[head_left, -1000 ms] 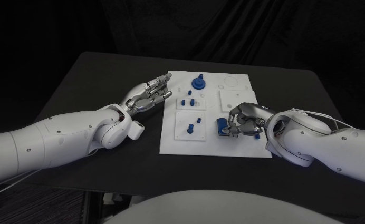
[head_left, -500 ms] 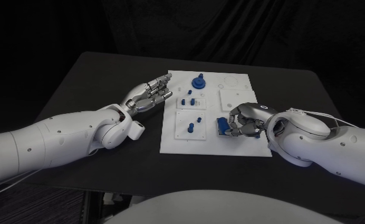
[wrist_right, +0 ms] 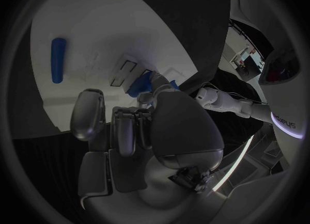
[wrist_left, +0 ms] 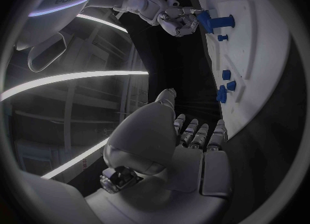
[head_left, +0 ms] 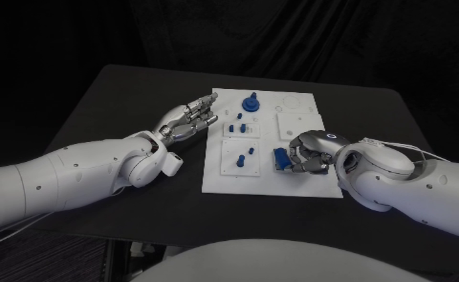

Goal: Assemble the parts on the task board

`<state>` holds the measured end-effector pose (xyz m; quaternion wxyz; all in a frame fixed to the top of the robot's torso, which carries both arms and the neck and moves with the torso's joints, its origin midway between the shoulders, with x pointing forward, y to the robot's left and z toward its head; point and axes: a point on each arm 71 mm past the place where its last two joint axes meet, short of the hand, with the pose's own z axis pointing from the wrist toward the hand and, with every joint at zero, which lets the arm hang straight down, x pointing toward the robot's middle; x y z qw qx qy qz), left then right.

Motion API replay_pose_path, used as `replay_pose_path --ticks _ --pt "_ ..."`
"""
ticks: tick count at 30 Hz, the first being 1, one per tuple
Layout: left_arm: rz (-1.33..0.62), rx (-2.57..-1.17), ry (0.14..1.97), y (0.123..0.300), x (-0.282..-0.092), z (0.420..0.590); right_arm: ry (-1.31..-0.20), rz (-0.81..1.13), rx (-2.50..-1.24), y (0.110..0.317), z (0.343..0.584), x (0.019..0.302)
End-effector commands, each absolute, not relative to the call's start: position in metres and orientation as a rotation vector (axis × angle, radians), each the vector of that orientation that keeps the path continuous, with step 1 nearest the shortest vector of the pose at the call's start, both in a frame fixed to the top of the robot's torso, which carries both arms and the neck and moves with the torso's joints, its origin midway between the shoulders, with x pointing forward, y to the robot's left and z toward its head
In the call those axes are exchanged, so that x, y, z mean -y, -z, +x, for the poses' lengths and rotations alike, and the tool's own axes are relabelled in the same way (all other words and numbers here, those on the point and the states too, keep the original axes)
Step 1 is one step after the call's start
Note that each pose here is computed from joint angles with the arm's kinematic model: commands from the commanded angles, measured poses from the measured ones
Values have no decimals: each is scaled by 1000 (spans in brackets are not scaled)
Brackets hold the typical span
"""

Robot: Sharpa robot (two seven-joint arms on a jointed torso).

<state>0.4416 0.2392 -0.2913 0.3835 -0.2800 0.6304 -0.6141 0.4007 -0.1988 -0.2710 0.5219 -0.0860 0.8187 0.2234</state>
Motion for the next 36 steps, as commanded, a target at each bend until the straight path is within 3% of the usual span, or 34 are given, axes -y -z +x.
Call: replay_pose_path --ticks 1,20,36 --pt "-702 -1588 1601 290 -237 440 -507 -220 -1961 273 400 200" --pt "-704 -1588 1600 290 -238 439 -599 -143 -1859 262 396 206" --pt "-704 -1589 1602 290 -238 439 -574 -119 -1856 259 393 226"
